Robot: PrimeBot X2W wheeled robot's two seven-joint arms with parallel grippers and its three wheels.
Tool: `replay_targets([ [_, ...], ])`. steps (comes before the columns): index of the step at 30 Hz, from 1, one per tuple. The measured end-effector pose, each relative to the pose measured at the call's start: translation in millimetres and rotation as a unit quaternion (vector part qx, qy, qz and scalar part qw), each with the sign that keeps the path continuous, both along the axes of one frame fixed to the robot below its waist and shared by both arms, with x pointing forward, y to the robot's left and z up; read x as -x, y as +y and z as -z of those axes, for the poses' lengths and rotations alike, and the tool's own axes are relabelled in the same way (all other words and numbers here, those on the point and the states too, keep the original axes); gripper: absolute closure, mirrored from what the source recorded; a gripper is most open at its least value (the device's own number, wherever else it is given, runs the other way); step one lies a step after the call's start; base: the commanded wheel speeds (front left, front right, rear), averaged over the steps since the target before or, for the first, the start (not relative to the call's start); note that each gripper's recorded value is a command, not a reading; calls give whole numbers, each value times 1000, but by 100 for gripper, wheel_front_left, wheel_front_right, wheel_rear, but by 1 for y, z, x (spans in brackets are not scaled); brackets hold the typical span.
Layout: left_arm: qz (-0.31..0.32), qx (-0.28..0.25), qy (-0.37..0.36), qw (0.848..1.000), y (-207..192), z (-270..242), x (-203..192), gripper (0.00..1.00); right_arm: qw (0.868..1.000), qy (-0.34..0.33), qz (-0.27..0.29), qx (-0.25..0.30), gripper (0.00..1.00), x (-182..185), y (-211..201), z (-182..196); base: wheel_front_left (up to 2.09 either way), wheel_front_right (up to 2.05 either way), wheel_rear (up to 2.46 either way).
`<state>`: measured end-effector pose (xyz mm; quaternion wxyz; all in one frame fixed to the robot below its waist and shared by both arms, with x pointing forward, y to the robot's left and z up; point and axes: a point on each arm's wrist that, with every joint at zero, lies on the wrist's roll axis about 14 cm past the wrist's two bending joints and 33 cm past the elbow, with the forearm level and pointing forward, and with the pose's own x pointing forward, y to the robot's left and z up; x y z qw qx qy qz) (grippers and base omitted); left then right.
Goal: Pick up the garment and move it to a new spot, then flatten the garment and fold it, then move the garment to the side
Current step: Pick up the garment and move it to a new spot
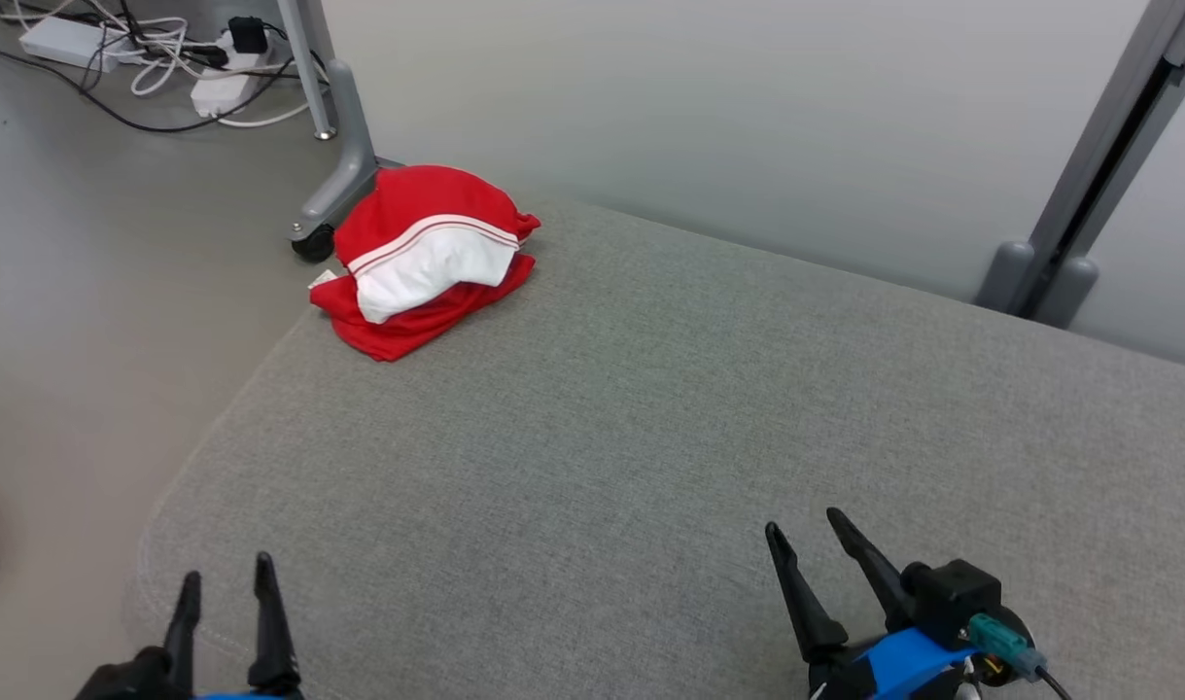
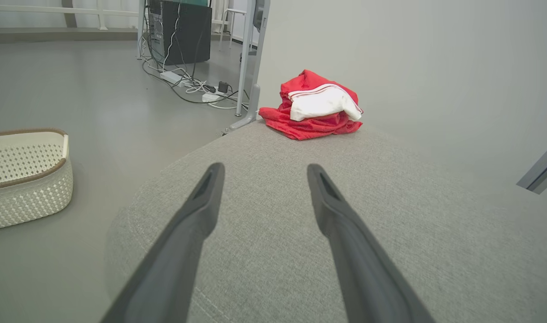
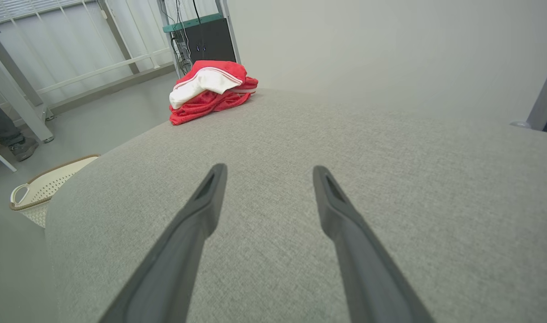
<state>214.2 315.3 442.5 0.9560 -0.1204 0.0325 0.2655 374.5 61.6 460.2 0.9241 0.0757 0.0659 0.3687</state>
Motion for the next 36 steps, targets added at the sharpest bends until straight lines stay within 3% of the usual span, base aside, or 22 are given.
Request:
replay_targets([
  [5, -15, -59, -30, 998, 38, -42, -28, 0, 1000, -5, 29, 3, 0, -21, -16, 4, 0, 0, 0],
  [11, 27, -156, -72, 985, 69, -120, -109, 0, 997, -10, 67, 22, 0, -52, -40, 12, 0, 0, 0],
  [16, 69, -174, -63, 980, 79, -143, -183, 0, 995, -3, 88, 44, 0, -68, -57, 24, 0, 0, 0],
  [25, 125, -80, 75, 986, 66, -41, -272, 0, 987, 18, 132, 86, 0, -91, -95, 51, 0, 0, 0],
  [31, 139, -46, 179, 973, 58, 39, -283, 0, 984, 35, 148, 97, 0, -100, -108, 72, 0, 0, 0],
  [36, 139, -43, 215, 966, 59, 68, -287, 0, 982, 48, 152, 97, 0, -102, -112, 84, 0, 0, 0],
])
